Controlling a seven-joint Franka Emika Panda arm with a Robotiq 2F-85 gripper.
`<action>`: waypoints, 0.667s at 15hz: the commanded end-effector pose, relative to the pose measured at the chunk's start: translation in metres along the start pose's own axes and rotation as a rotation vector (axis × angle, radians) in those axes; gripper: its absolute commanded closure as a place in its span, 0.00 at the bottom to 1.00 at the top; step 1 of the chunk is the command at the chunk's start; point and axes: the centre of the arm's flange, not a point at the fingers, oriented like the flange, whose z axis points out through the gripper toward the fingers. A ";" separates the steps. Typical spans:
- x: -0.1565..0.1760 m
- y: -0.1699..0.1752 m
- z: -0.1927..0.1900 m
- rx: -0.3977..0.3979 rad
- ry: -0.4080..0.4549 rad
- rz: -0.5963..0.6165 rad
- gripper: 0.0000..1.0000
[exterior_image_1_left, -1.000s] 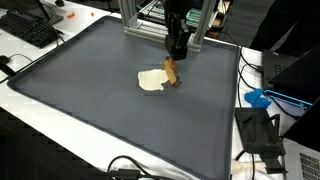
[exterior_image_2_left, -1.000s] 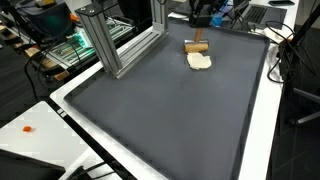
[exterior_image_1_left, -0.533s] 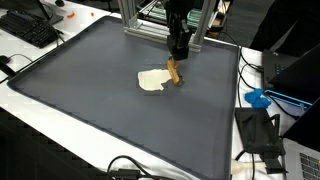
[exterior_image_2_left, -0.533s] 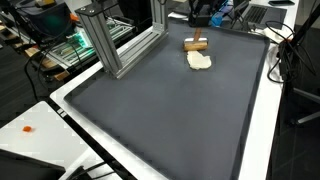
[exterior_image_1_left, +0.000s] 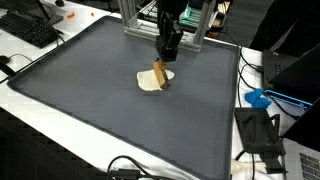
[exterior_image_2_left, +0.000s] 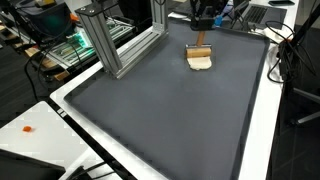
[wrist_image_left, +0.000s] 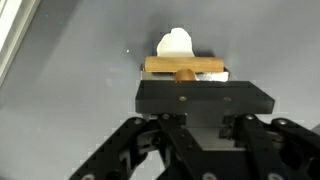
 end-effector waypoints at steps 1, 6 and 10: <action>0.002 0.010 0.055 -0.059 0.068 0.014 0.78; 0.008 0.015 0.064 -0.060 0.159 0.049 0.78; 0.014 0.020 0.071 -0.066 0.213 0.088 0.78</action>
